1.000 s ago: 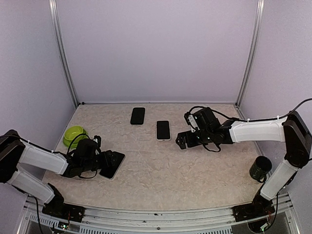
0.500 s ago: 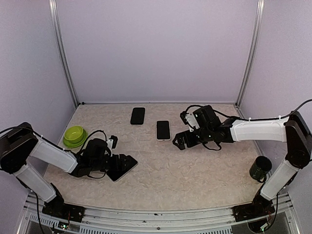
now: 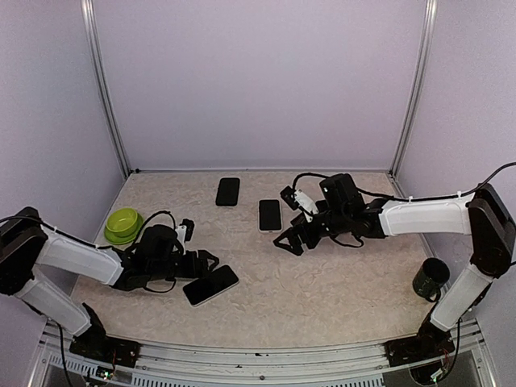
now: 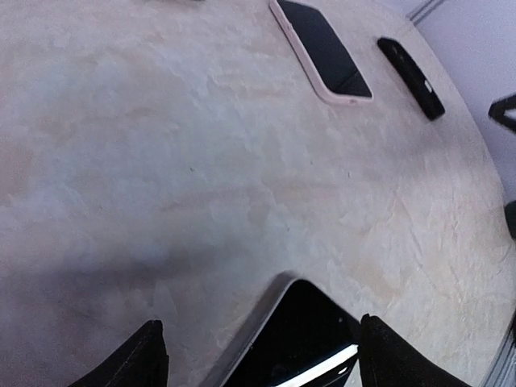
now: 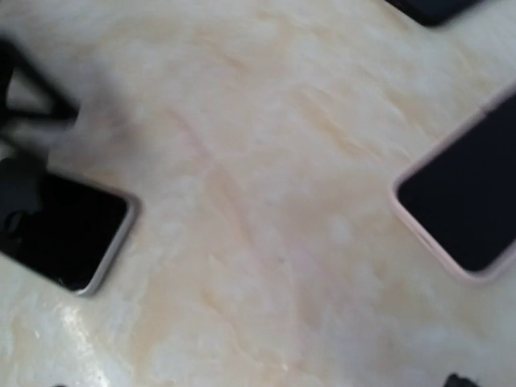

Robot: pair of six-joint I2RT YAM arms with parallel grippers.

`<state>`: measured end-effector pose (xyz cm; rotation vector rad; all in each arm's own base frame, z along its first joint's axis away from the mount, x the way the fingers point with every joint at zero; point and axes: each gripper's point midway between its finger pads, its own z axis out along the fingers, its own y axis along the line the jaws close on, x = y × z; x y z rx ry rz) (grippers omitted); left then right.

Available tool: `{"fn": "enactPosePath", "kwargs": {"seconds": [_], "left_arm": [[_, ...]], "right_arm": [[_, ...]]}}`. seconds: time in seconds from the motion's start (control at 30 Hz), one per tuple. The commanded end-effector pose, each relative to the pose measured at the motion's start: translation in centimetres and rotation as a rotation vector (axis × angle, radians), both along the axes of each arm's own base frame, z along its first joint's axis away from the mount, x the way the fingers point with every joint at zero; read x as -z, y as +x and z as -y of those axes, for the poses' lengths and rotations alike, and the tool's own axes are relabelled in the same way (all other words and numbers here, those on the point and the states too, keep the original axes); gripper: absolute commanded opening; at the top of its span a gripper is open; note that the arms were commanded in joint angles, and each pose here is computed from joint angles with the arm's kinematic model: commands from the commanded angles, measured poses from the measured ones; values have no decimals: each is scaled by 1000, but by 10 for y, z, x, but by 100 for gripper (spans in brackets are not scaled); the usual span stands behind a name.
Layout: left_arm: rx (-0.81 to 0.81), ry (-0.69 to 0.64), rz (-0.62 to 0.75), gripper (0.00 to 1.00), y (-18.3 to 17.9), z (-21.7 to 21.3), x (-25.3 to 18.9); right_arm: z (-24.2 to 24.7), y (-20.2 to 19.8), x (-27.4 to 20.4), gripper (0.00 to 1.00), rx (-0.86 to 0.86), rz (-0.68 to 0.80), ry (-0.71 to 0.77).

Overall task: Put the phone into the phone case
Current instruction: Move the phone to the center of the board.

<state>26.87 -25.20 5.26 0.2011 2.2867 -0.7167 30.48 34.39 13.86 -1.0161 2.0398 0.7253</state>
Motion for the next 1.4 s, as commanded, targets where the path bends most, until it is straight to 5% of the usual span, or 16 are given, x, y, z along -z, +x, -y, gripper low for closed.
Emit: {"fn": "enactPosePath", "kwargs": {"seconds": [0.0, 0.37, 0.7, 1.37], "left_arm": [[-215, -68, -14, 79, 10, -33, -25], [-471, -159, -253, 79, -39, -66, -19], [-494, -161, -427, 79, -67, -59, 13], [-409, -225, -443, 80, -50, -15, 9]], "right_arm": [[-19, -16, 9, 100, -225, 158, 33], [-58, -40, 2, 100, -586, 370, 109], [-92, -42, 13, 100, -781, 420, 65], [-116, -62, 61, 100, -919, 402, -45]]}}
